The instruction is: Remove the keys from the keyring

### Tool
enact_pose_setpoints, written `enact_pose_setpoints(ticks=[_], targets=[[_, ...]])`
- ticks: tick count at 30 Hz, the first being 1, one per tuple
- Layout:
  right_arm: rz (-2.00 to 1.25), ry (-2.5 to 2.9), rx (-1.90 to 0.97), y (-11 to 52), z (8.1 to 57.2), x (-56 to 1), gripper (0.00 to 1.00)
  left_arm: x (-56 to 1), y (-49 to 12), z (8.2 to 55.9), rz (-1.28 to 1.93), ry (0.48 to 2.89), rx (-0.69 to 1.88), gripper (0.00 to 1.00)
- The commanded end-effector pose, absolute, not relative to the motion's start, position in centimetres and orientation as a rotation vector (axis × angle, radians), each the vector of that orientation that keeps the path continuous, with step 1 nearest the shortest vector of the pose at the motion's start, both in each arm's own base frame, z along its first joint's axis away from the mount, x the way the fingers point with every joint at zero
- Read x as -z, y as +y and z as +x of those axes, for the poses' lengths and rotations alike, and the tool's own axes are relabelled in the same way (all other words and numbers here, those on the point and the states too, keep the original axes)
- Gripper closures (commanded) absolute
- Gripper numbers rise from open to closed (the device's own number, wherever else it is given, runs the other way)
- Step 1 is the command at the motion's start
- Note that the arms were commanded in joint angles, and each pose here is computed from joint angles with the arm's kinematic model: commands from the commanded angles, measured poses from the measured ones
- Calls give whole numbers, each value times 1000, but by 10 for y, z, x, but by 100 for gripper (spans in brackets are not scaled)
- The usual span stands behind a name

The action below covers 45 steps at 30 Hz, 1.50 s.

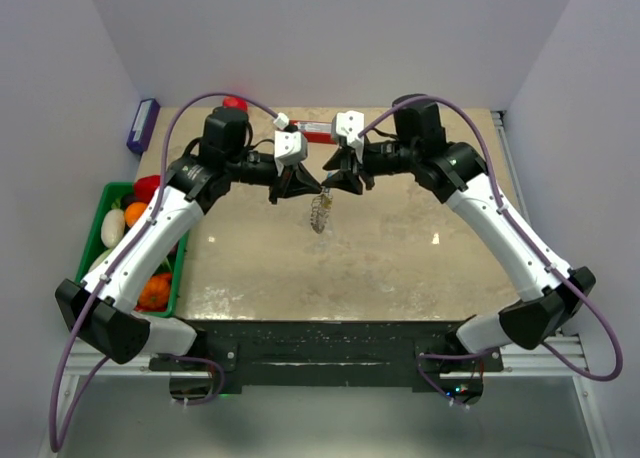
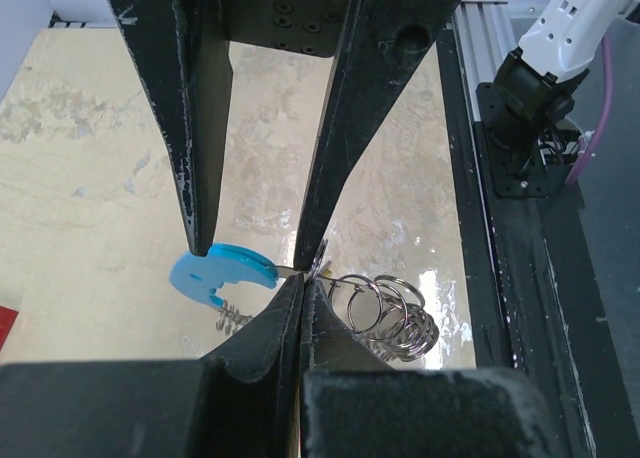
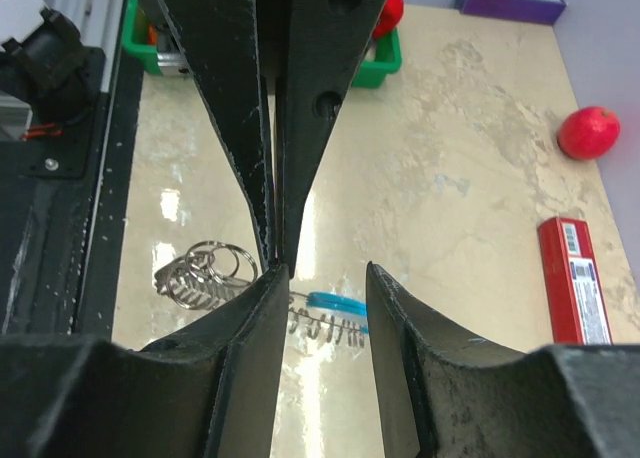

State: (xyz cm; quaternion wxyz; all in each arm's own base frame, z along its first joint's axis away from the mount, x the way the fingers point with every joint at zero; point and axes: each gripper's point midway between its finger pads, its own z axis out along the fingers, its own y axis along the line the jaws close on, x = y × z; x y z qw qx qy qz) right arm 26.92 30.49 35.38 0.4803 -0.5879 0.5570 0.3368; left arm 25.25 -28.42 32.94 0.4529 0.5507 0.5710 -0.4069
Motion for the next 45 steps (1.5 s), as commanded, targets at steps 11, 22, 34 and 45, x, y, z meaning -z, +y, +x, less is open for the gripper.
enact_pose_setpoints(ticks=[11, 22, 34, 45], targets=[[-1367, 1360, -706, 295, 270, -376, 64, -343, -281, 270, 1329, 1363, 883, 100], [-1374, 1363, -726, 301, 263, -385, 64, -341, -281, 270, 1326, 1369, 879, 100], [-1374, 1383, -714, 314, 259, -375, 64, -337, -278, 272, 1318, 1376, 858, 100], [-1398, 1420, -686, 314, 262, -363, 71, -337, -278, 272, 1317, 1376, 852, 100]])
